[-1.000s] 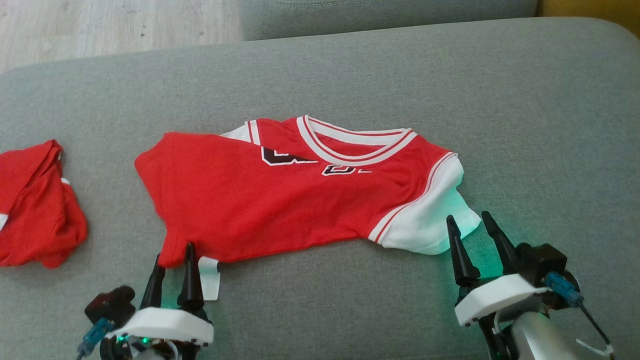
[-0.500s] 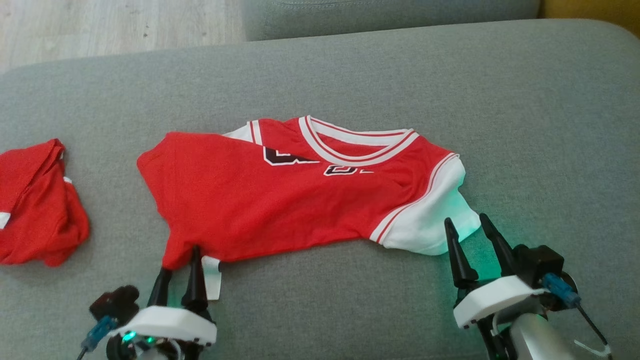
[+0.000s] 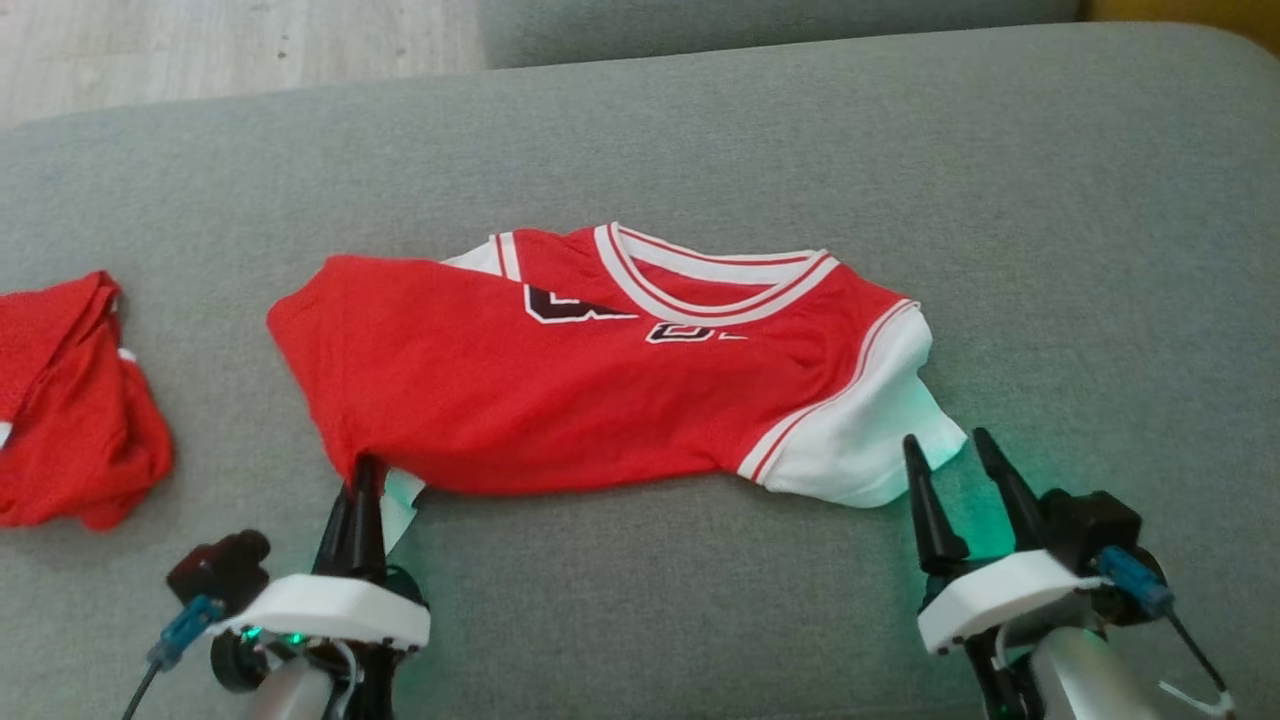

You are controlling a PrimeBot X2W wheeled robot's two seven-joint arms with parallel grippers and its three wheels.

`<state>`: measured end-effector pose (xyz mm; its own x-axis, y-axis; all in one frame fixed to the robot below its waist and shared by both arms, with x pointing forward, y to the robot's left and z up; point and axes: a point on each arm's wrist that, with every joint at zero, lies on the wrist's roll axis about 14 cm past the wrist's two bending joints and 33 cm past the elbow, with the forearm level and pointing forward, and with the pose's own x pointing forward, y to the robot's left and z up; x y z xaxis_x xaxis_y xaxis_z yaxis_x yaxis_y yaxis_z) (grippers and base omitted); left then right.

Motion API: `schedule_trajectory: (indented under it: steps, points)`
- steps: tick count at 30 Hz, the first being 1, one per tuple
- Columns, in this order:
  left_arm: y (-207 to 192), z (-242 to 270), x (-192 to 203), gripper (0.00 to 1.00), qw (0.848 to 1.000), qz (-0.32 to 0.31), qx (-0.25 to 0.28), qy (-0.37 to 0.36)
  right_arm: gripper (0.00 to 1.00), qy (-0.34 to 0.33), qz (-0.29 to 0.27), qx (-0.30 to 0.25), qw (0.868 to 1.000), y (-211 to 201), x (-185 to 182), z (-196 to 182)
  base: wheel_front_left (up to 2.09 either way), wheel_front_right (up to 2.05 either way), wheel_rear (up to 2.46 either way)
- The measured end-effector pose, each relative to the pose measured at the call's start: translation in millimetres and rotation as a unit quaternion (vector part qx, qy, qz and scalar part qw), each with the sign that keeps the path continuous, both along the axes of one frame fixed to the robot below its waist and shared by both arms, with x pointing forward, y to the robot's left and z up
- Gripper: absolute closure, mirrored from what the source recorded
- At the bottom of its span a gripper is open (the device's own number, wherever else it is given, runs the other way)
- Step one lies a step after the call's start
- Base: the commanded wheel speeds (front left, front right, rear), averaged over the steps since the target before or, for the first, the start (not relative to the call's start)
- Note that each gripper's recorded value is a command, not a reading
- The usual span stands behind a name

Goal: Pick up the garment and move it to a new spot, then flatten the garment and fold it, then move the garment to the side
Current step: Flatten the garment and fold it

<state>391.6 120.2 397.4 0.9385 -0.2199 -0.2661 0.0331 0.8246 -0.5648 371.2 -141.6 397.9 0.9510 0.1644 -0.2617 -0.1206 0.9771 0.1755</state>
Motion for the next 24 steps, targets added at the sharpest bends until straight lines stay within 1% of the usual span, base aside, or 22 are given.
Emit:
schedule_trajectory:
  steps: [2, 8, 13, 17, 21, 24]
  points:
    - [7.5, 2.5, -1.3, 1.0, 1.0, 0.014, -0.003, -0.004, 0.0, 0.001, -0.001, 0.001, 1.0, -0.2, 1.3, -0.6, 0.0, 0.0, 0.0]
    - [14.3, 6.7, -13.7, 1.0, 1.0, 0.023, -0.002, -0.011, 0.0, 0.019, -0.003, 0.011, 1.0, 2.3, 1.8, -10.4, 0.0, 0.0, 0.0]
    - [13.4, 6.4, -20.8, 1.0, 1.0, 0.021, -0.002, -0.01, 0.0, 0.038, 0.002, 0.013, 0.999, 6.6, -1.1, -21.5, 0.0, 0.0, 0.0]
    - [11.6, 3.9, -22.9, 1.0, 1.0, 0.018, -0.005, -0.005, 0.0, 0.058, -0.006, 0.013, 0.998, 2.0, -3.6, -32.3, 0.0, 0.0, 0.0]
    - [8.1, 0.1, -23.9, 1.0, 1.0, 0.012, -0.005, 0.001, 0.0, 0.052, -0.02, 0.013, 0.998, -5.4, 9.9, -29.4, 0.0, 0.0, 0.0]
    - [7.7, -0.8, -22.6, 1.0, 1.0, 0.011, -0.006, 0.002, 0.0, 0.06, -0.015, 0.005, 0.998, -4.3, 16.9, -33.1, 0.0, 0.0, 0.0]
